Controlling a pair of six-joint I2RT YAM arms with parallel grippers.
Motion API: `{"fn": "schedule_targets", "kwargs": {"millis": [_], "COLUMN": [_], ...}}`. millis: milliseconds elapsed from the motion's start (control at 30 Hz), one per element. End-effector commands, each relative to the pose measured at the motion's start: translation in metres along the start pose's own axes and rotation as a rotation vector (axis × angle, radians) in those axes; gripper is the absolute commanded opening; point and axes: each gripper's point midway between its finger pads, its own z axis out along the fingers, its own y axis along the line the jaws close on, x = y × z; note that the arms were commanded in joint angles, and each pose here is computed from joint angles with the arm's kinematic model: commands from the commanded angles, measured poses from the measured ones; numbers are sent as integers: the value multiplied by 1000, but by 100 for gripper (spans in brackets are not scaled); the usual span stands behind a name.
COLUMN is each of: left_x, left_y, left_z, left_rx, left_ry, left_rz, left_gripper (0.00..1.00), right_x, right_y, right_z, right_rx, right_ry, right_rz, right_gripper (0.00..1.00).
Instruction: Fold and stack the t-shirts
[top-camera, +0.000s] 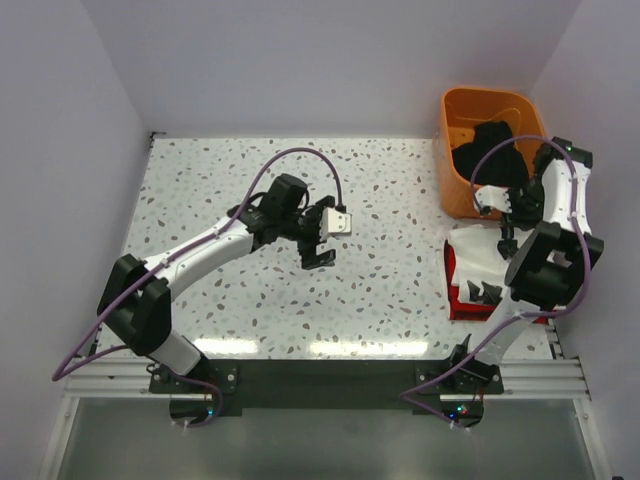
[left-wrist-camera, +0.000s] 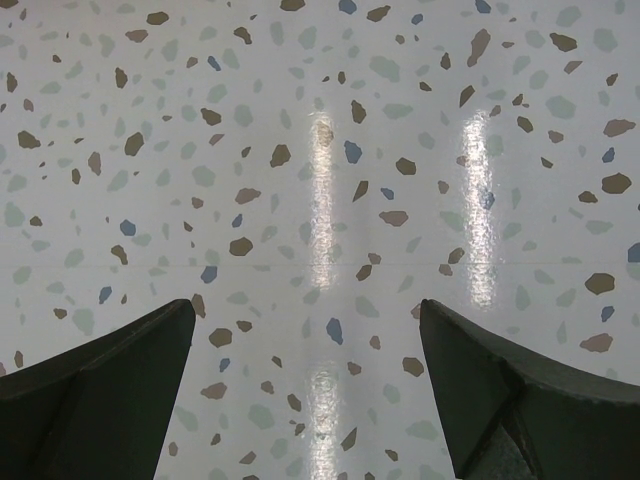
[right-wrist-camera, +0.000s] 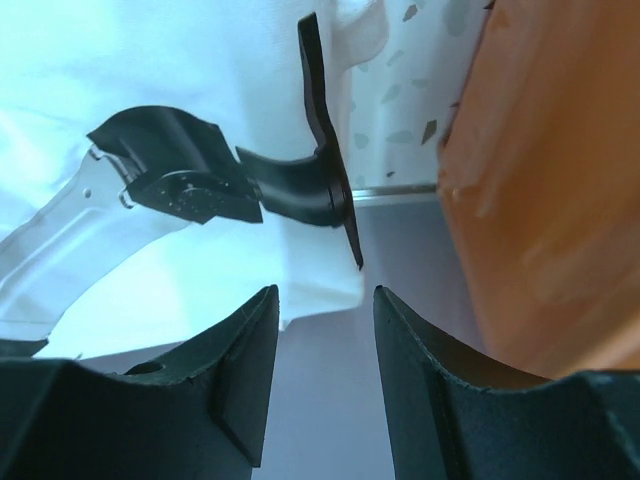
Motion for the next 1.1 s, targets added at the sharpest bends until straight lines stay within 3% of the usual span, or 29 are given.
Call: {"fn": "schedule_targets", "kwargs": {"millis": [0, 800, 933, 1067], "left_x": [-13, -12, -13, -12], "left_y": [4, 16, 18, 20], "left_z": [-7, 2, 3, 2], "left_rx": [3, -7, -12, -17], "left_ry": [-25, -7, -6, -1], "left_rz": [41, 14, 15, 14], "left_gripper": [100, 100, 100, 100], "right_x": [-3, 23, 24, 25], "right_y": [20, 2, 3, 7], "right_z": [-8, 28, 33, 35], "right_rx": [-135, -215, -230, -252], "right_ry": [-20, -15, -16, -14], "right_rz": [-197, -261, -281, -287], "right_gripper": [46, 52, 46, 27]}}
